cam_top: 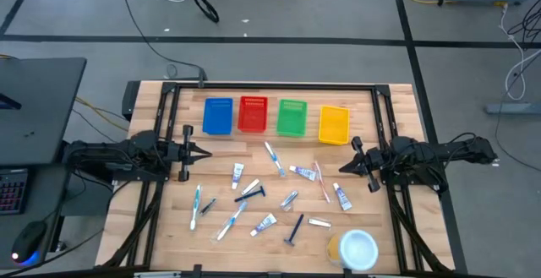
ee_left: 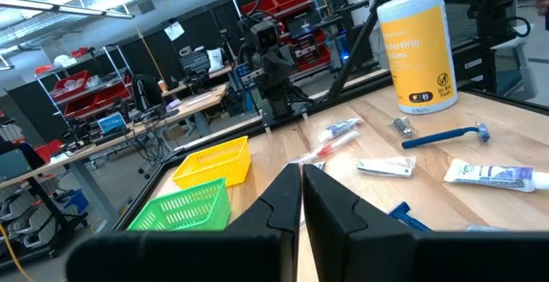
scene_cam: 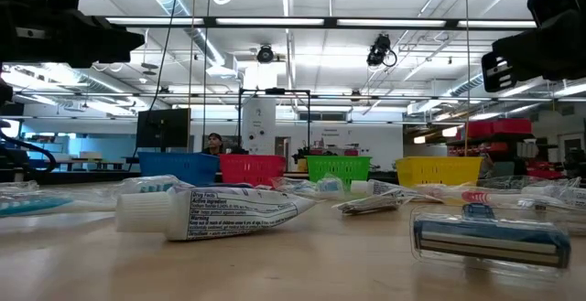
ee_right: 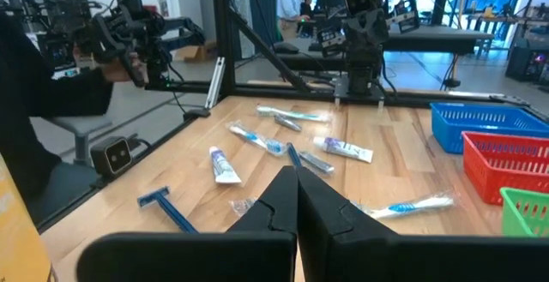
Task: Pick & Place Travel size toiletries
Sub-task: Put the white toothpaste into the blue bin
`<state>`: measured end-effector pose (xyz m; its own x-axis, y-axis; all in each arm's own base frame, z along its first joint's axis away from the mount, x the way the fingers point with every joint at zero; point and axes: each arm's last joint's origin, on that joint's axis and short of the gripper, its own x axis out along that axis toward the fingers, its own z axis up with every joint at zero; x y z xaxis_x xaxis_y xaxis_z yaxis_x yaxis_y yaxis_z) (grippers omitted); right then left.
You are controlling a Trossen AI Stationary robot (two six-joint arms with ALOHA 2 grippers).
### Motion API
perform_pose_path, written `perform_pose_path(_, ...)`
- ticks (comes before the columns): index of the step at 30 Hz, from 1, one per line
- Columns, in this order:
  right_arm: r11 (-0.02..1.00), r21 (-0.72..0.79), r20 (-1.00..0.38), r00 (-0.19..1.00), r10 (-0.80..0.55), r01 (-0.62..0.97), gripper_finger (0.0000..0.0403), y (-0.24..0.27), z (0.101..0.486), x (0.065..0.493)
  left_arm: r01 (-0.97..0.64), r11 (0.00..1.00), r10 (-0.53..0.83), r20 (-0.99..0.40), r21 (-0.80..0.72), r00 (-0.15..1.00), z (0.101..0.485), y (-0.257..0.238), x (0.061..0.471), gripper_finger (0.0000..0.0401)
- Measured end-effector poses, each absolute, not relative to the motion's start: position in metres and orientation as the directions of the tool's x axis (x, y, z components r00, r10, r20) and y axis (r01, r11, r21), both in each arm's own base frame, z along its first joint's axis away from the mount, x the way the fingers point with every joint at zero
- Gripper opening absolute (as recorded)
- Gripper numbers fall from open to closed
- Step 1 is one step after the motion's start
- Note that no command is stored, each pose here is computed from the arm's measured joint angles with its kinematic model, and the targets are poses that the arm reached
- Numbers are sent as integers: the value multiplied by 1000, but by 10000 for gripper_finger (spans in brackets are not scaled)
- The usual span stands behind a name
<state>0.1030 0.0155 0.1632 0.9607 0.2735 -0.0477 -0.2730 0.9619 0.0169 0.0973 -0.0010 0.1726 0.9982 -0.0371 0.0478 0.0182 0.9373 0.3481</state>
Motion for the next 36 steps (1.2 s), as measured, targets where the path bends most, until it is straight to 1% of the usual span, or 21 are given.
perform_pose_path(4, 962, 20, -12, 962, 273, -273, 0, 15, 167, 103, 32, 968, -48, 58, 248, 997, 173, -1, 97, 24)
perform_pose_path(6, 962, 6, 23, 962, 272, -272, 0, 15, 170, 103, 9, 972, -31, 88, 236, 996, 176, -1, 97, 24)
perform_pose_path(12, 964, 0, 86, 961, 264, -265, 0, 15, 176, 103, 11, 993, -28, 150, 117, 988, 182, -1, 96, 24)
perform_pose_path(14, 971, -3, 99, 966, 238, -239, 0, 14, 178, 103, 19, 997, -32, 166, 74, 986, 184, -1, 96, 24)
perform_pose_path(17, 994, 11, 114, 988, 105, -107, 0, 11, 179, 103, 13, 999, -21, 201, 44, 979, 187, -1, 95, 24)
perform_pose_path(19, 999, 29, 134, 990, -33, 29, 0, 7, 181, 103, 6, 999, -15, 219, 41, 976, 189, 0, 95, 24)
perform_pose_path(22, 957, 93, 200, 937, -287, 273, 0, -1, 188, 101, 10, 999, -23, 269, 52, 963, 194, -1, 94, 23)
perform_pose_path(23, 940, 116, 226, 913, -339, 320, 0, -3, 191, 100, -1, 998, -18, 279, 65, 960, 195, 0, 94, 22)
perform_pose_path(24, 932, 120, 255, 897, -362, 342, 0, -4, 194, 99, -18, 998, -2, 288, 68, 958, 196, 0, 93, 20)
perform_pose_path(25, 935, 94, 280, 892, -355, 343, 1, -4, 197, 99, -47, 997, 28, 290, 59, 957, 196, 1, 93, 18)
perform_pose_path(27, 948, 24, 338, 890, -306, 317, 6, -4, 203, 99, -136, 991, 137, 274, -23, 952, 195, 4, 94, 15)
perform_pose_path(29, 956, -13, 385, 884, -266, 293, 16, -4, 207, 101, -216, 973, 229, 258, -81, 939, 194, 7, 95, 15)
perform_pose_path(32, 953, -35, 392, 881, -264, 301, 39, -6, 208, 106, -255, 964, 265, 223, -72, 938, 191, 8, 99, 25)
perform_pose_path(36, 946, -19, 336, 894, -298, 322, 70, -10, 207, 117, -261, 963, 271, 215, -74, 938, 197, 8, 105, 57)
